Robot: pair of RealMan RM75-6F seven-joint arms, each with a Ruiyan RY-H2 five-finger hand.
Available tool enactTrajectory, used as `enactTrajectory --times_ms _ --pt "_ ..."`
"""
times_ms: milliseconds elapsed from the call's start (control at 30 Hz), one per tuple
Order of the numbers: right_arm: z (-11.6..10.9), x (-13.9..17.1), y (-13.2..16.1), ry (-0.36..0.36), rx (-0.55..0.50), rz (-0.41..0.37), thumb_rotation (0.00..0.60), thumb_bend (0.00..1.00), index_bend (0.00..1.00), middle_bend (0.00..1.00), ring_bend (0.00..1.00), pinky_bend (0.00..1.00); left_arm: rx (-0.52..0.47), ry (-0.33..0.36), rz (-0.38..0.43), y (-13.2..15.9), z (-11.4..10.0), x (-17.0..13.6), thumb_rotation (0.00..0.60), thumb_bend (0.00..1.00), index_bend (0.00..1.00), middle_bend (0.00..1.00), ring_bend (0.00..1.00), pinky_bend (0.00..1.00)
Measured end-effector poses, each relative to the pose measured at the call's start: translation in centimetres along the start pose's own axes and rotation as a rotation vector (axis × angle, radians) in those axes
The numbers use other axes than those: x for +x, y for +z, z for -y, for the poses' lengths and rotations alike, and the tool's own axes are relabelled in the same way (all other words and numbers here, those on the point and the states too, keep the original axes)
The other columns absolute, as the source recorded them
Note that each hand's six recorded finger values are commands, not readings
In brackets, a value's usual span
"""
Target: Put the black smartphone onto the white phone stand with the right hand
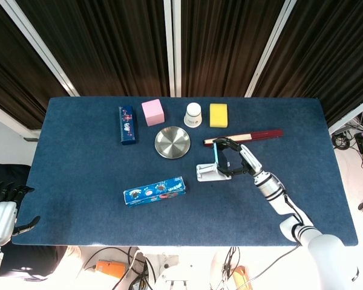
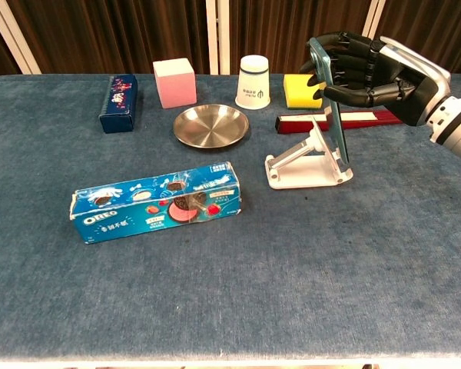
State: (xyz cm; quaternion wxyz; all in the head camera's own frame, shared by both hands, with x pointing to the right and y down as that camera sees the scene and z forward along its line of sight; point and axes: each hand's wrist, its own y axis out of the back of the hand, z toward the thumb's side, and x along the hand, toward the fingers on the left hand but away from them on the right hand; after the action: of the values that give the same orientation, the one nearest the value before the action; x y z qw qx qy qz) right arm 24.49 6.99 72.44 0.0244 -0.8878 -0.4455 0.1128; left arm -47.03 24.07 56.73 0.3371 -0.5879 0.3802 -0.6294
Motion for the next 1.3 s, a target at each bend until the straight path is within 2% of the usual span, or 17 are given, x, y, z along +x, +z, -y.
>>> enactTrajectory --times_ms 500,833,1300 --pt "0.2 0.4 -0.7 -0.006 -0.005 0.011 0.600 0.52 0.56 0.51 0.35 0.40 -0.001 0.000 0.006 0.2 0.0 0.3 0.600 0.12 0.25 0.22 0.10 0.00" --pt "1.0 0.7 -1.1 0.009 0.031 0.016 0.600 0.50 0.55 0.51 0.33 0.38 -0.005 -0.002 0.002 -0.1 0.3 0.1 0.600 0.12 0.25 0.22 0.10 0.00" --pt "1.3 0.5 -1.3 0.004 0.049 0.023 0.600 0.41 0.52 0.49 0.30 0.35 -0.019 -0.014 0.005 -0.2 0.5 0.1 0.600 0.12 0.25 0.22 0.10 0.00"
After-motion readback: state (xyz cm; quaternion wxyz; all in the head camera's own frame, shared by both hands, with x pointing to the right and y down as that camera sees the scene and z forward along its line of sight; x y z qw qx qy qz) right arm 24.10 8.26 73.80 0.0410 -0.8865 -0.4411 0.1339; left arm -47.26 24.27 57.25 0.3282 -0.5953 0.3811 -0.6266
